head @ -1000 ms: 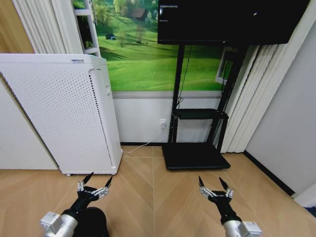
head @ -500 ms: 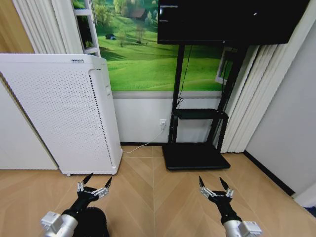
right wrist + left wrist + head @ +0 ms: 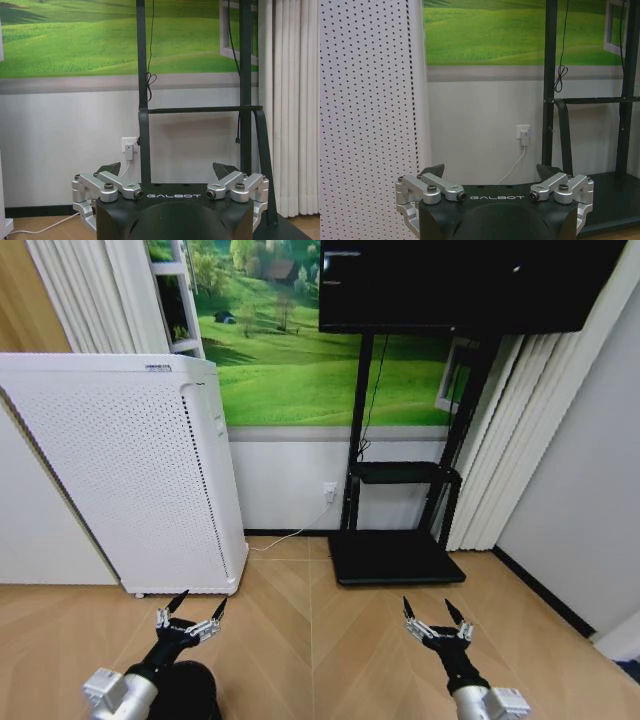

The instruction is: Pick up the trash bin and place the garbage on the floor into it.

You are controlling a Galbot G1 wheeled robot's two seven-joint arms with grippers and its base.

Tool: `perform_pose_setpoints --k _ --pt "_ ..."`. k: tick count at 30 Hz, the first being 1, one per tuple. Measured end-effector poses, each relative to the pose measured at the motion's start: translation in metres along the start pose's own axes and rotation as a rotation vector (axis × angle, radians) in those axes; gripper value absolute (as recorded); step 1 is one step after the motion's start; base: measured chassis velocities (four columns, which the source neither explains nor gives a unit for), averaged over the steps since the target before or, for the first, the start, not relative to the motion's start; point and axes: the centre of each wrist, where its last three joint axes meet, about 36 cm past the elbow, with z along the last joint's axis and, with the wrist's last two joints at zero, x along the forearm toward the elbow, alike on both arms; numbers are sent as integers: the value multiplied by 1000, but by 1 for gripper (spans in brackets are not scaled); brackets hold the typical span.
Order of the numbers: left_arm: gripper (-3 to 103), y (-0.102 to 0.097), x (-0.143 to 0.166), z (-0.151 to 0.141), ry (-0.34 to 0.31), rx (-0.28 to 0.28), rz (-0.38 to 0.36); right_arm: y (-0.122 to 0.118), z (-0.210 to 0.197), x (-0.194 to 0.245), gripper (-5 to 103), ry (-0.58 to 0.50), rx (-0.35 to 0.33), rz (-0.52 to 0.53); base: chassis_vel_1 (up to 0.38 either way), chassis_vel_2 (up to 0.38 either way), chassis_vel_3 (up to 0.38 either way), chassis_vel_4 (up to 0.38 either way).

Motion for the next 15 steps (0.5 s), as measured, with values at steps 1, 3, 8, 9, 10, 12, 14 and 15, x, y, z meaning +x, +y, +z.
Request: perform_pose_setpoints --k 1,3,8,9,10,12,14,15 --pt "100 0 0 0 0 0 0 0 0 0 100 0 0 0 0 0 0 0" --pt "100 0 0 0 0 0 0 0 0 0 100 0 0 0 0 0 0 0" --pt "100 0 0 0 0 0 0 0 0 0 100 0 0 0 0 0 0 0" --pt "100 0 0 0 0 0 0 0 0 0 100 0 0 0 0 0 0 0" --pt "100 0 0 0 0 0 0 0 0 0 100 0 0 0 0 0 0 0" --pt "100 0 0 0 0 1 0 0 0 0 100 0 0 0 0 0 0 0" --pt "100 0 0 0 0 1 0 0 0 0 100 0 0 0 0 0 0 0" --pt "100 0 0 0 0 1 0 0 0 0 100 0 0 0 0 0 0 0"
